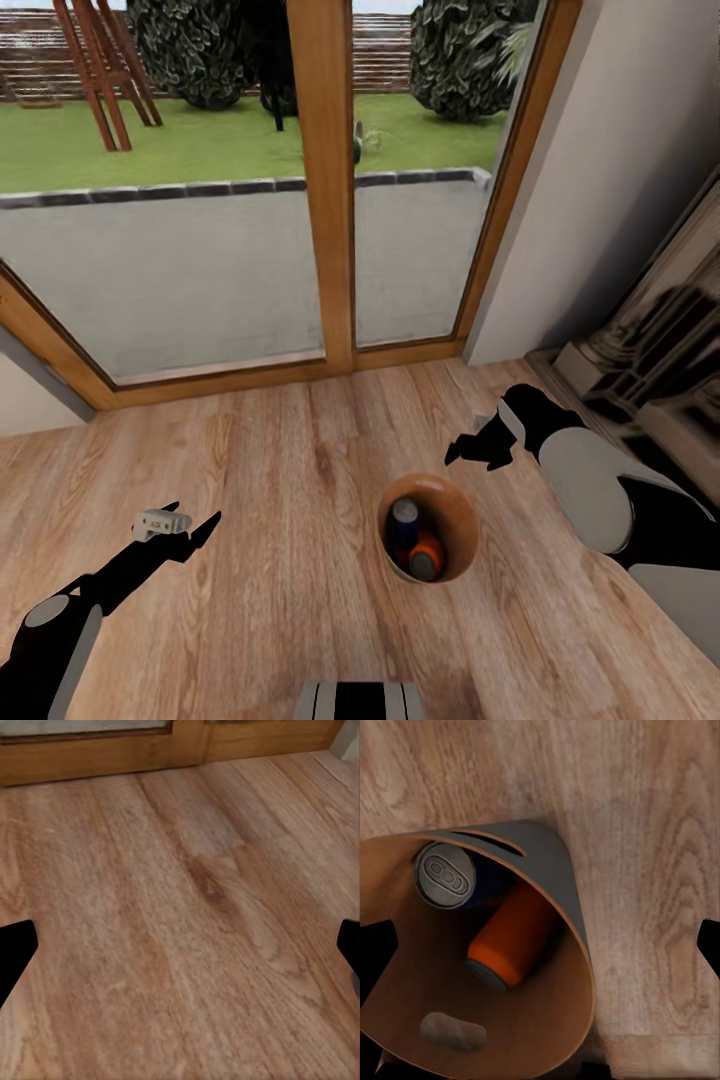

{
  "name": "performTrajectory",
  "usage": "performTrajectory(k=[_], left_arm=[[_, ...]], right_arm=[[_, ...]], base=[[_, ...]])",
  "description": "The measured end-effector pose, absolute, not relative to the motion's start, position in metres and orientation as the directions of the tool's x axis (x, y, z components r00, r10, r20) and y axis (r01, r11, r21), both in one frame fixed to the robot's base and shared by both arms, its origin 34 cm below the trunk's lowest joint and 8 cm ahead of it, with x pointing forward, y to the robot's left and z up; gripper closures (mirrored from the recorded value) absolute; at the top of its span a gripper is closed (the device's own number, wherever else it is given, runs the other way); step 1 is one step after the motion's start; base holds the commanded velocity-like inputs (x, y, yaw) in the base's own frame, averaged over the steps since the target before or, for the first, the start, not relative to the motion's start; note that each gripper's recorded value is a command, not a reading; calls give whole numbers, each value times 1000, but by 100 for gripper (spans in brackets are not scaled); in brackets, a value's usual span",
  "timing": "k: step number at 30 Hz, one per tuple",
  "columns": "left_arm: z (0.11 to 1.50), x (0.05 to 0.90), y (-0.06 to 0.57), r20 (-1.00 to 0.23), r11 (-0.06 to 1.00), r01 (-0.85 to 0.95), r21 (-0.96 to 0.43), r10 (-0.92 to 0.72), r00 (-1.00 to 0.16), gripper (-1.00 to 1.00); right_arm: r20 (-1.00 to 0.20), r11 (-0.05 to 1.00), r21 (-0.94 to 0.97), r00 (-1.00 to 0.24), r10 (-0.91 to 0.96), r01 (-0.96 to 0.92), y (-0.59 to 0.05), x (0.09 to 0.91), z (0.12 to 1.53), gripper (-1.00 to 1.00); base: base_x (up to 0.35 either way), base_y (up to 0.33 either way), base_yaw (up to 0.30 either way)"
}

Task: Put the three can of soda from the living room inside the tash can in the kitchen.

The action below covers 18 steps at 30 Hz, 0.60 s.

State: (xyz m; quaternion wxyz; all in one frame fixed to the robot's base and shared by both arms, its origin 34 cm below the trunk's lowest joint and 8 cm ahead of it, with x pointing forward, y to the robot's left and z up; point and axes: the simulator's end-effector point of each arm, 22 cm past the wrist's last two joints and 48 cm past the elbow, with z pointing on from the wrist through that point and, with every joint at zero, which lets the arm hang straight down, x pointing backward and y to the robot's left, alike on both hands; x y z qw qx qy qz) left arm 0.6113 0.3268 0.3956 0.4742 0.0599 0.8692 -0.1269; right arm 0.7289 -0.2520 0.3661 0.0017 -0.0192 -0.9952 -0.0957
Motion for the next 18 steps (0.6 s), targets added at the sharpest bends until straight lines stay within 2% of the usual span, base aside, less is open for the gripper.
performTrajectory(k=[18], left_arm=[[434, 620, 326, -837, 960, 225, -165, -16, -546, -100]], right_arm=[[62, 985, 166, -997, 39, 49, -258, 705, 379, -100]], base=[[0, 0, 0]])
